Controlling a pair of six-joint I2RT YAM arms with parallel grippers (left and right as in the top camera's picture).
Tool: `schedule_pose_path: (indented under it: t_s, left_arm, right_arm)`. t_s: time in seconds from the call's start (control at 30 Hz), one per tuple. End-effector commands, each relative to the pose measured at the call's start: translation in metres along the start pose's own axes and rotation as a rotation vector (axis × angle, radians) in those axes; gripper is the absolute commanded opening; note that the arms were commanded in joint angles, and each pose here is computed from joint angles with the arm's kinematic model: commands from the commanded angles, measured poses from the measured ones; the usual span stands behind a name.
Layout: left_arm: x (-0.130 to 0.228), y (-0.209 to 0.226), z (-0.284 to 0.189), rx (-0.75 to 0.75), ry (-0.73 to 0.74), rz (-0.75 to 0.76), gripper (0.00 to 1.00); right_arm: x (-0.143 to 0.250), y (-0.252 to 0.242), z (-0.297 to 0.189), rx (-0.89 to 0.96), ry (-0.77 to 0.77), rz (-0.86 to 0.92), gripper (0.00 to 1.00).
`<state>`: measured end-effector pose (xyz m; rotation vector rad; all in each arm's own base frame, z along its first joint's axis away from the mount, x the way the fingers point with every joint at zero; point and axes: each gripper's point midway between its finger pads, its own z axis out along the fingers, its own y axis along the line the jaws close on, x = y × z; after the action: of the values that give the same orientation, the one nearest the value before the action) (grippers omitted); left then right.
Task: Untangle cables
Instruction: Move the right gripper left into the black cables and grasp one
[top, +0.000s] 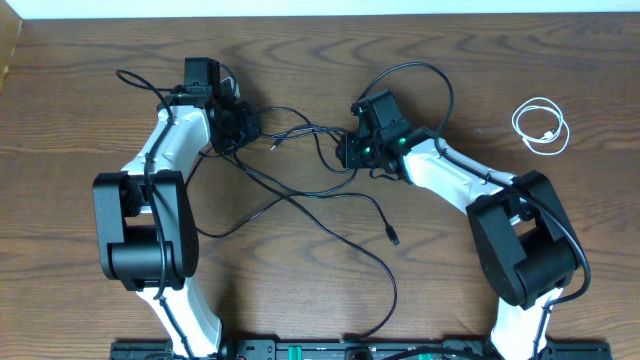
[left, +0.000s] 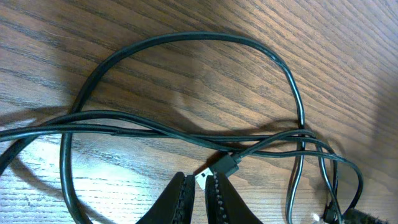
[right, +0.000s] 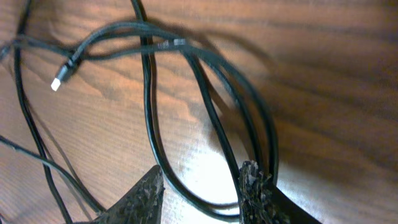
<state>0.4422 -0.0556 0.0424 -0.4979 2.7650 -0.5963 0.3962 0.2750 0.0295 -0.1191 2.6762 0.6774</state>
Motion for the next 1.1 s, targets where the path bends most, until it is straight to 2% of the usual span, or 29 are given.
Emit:
schedule_pose_path:
  t_s: [0.0, 0.1, 0.27, 0.37, 0.5, 0.53, 0.57, 0.6, 0.67, 0.73, 0.77, 0.83, 0.97, 1.07]
  left_arm:
    - [0.0, 0.004, 0.002, -0.015, 0.0, -0.007, 0.14]
    - [0.0, 0.004, 0.002, -0.015, -0.001, -0.007, 0.14]
    - [0.0, 0.004, 0.002, -0.015, -0.001, -0.007, 0.14]
    - [0.0, 0.004, 0.002, -0.015, -0.001, -0.007, 0.14]
    - [0.0, 0.004, 0.002, -0.015, 0.0, -0.007, 0.14]
    - [0.0, 0.004, 0.002, -0.015, 0.0, -0.006, 0.15]
    - [0.001, 0.004, 0.002, -0.015, 0.001, -0.007, 0.15]
    - [0.001, 0.005, 0.002, -0.016, 0.003, -0.007, 0.16]
    - [0.002, 0.002, 0.002, 0.0, 0.011, 0.017, 0.16]
    - [0.007, -0.013, 0.0, 0.09, 0.038, 0.1, 0.16]
    - [0.013, -0.031, -0.002, 0.194, 0.061, 0.177, 0.17]
    - [0.028, -0.069, -0.017, 0.446, 0.102, 0.335, 0.31]
    - [0.047, -0.102, -0.043, 0.72, 0.124, 0.479, 0.48]
    - [0.05, -0.107, -0.047, 0.76, 0.124, 0.503, 0.58]
  right_arm:
    - [0.006, 0.006, -0.004, 0.035, 0.001, -0.038, 0.36]
    - [0.007, -0.004, -0.004, 0.103, -0.011, -0.041, 0.42]
    - [0.019, 0.0, -0.003, 0.077, 0.041, -0.032, 0.4]
    - [0.03, 0.008, -0.002, 0.067, 0.074, -0.045, 0.31]
    - [0.033, 0.02, 0.001, 0.049, 0.07, -0.072, 0.24]
    - [0.032, 0.022, 0.001, 0.043, 0.061, -0.076, 0.19]
    - [0.03, 0.023, 0.001, 0.038, 0.054, -0.078, 0.04]
    - [0.026, 0.022, 0.001, 0.035, 0.041, -0.075, 0.01]
    - [0.012, 0.029, -0.002, -0.03, 0.011, -0.067, 0.01]
    - [-0.003, 0.055, -0.009, -0.212, -0.012, -0.079, 0.01]
    - [-0.014, 0.071, -0.017, -0.326, -0.035, -0.095, 0.01]
    - [-0.049, 0.083, -0.039, -0.497, -0.109, -0.03, 0.01]
    - [-0.091, 0.052, -0.054, -0.494, -0.199, 0.179, 0.01]
    - [-0.102, 0.035, -0.054, -0.449, -0.234, 0.28, 0.01]
